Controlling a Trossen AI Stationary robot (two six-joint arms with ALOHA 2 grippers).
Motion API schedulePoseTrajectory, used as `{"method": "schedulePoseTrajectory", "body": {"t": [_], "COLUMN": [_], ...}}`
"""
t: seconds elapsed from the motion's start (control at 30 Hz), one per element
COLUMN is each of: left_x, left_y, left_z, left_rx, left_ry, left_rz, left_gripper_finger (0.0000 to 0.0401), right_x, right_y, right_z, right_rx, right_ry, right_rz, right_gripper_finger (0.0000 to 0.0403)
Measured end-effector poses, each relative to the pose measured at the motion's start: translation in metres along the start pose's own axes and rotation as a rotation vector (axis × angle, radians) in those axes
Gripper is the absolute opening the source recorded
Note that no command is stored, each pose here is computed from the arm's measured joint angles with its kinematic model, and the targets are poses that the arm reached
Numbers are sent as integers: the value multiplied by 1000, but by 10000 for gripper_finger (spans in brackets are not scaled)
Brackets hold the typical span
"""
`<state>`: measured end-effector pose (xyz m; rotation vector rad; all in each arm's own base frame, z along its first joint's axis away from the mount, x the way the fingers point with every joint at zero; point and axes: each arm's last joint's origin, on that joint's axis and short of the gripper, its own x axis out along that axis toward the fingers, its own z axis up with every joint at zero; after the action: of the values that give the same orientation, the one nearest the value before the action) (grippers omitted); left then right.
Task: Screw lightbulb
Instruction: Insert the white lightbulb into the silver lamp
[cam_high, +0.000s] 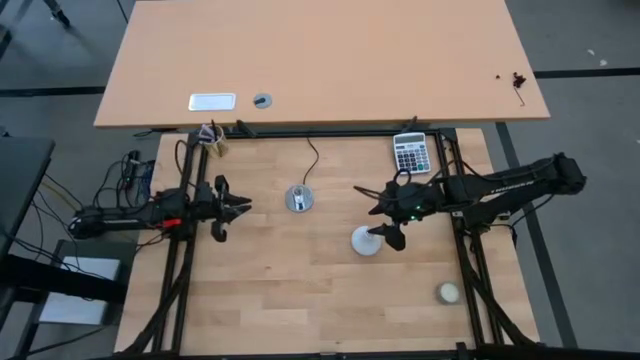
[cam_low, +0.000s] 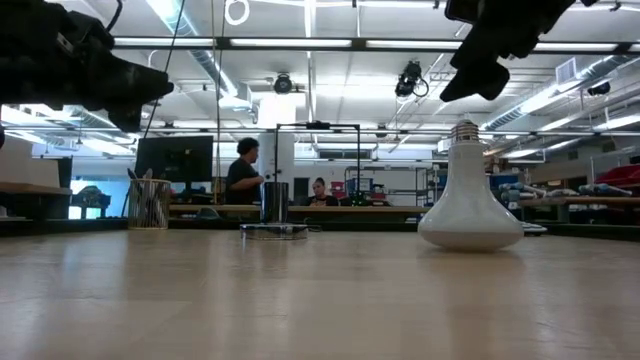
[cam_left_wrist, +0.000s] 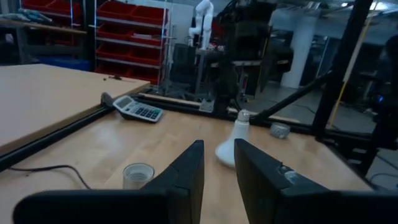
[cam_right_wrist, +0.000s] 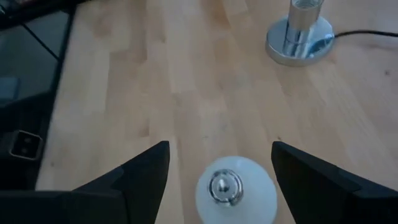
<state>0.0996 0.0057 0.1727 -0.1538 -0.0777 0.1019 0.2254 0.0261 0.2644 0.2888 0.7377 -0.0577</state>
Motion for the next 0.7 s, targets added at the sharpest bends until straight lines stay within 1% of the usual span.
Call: {"method": "schedulePoseTrajectory", "body": {"t": [0.13, 0.3, 0.5, 0.6, 0.7], "left_x": [3, 8, 15, 18, 20], "left_y": [1, 2, 2, 1, 1], "left_z": [-4, -10, -12, -13, -13], "left_rx": [15, 4, -2, -2, 0], "left_ry": [45, 113, 133, 136, 142], "left_rz": [23, 50, 54, 43, 40], "left_gripper_finger": [95, 95, 95, 95, 95], "right_x": [5, 26, 44, 47, 46], "right_y": [3, 5, 4, 4, 4], "right_z": [3, 3, -4, -5, -7], "right_rx": [-10, -14, -2, 12, 18], "right_ry": [70, 147, 247, 264, 276], "right_rz": [-39, -57, -42, -42, -48], "right_gripper_finger": [289, 289, 285, 276, 257]}}
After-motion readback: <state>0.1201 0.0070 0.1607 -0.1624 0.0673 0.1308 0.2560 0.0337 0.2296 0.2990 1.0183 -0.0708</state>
